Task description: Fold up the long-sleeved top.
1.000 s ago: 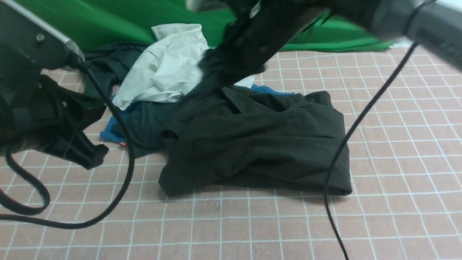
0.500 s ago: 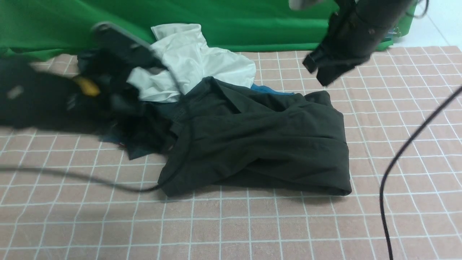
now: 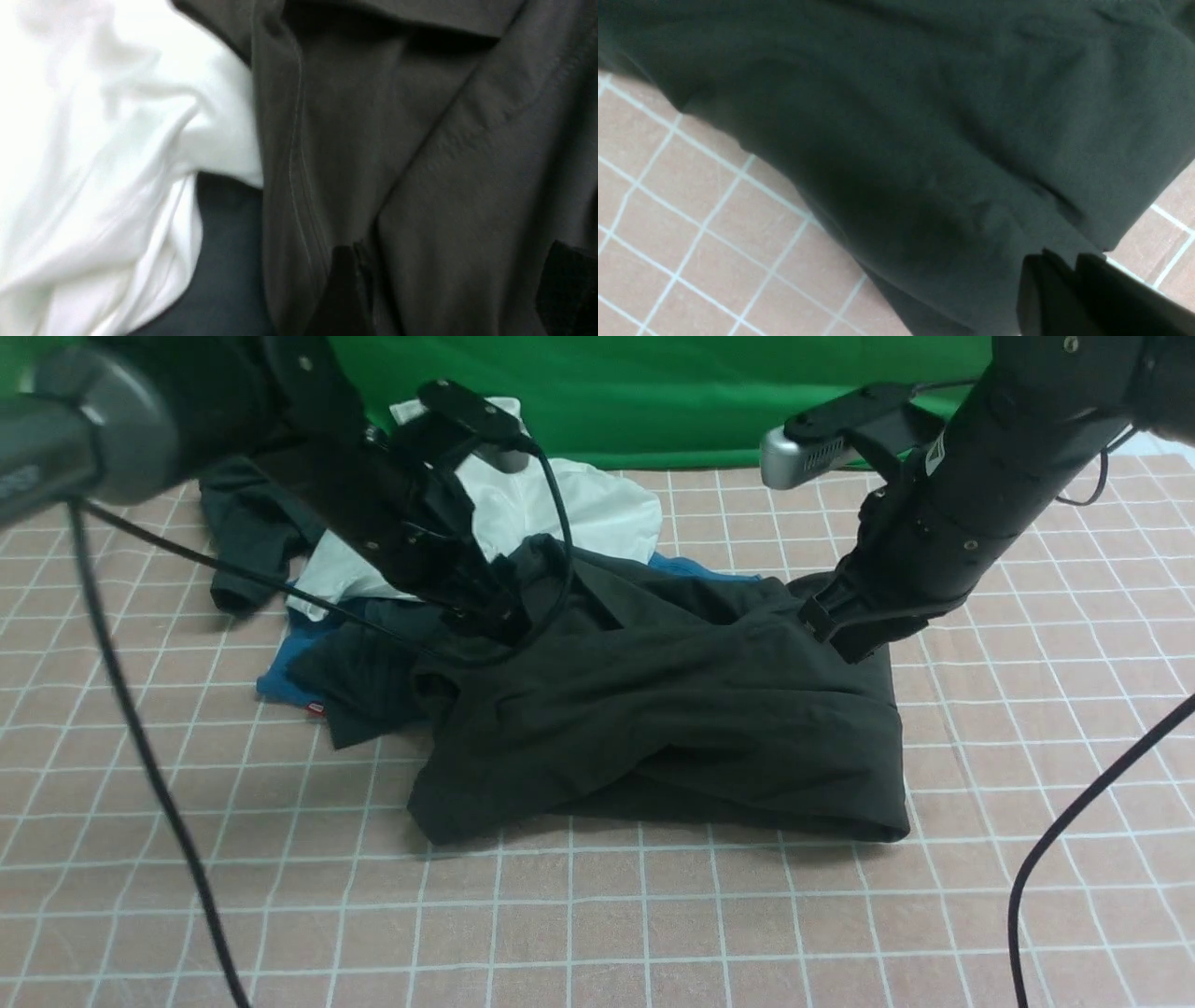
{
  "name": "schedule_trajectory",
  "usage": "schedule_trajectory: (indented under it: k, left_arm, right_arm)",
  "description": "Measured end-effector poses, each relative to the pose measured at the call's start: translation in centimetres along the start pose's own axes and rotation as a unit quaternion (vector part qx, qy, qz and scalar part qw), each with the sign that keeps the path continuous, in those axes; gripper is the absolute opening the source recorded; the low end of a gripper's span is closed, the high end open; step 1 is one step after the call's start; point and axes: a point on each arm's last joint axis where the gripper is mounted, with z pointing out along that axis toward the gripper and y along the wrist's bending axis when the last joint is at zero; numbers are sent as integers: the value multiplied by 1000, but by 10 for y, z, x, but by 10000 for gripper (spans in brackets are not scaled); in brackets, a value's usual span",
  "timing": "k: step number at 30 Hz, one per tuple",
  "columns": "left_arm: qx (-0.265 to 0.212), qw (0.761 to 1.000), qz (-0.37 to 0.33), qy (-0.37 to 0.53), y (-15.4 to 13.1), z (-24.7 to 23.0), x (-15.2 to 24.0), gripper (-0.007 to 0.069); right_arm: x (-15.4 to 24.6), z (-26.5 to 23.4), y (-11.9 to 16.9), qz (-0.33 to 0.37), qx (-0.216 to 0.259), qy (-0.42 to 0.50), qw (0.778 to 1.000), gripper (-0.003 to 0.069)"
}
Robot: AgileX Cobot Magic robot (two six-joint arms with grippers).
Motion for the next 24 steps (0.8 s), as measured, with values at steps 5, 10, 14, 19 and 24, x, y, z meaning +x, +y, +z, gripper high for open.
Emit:
schedule_trajectory:
  k: [5,10,14,19,24]
  left_arm:
    - [3,1000,12,19,6,25,6,405]
    - [6,1000,10,28,8,38,10,377]
    - [16,1000,1,25,7,41,10,354]
    - [51,998,21,12,0,39,8,260]
    - [47,998,31,2,-1,30,4,239]
  right_arm:
    - [-2,0,0,-2,0,-10,1000,121]
    - [-2,0,0,-2,1,-14,1000,121]
    - [-3,-1,0,-3,1,-15,1000,121]
    - [-3,-1,0,-6,1,-15,1000,121]
    - [-3,-1,0,-9,1,-15,1000,125]
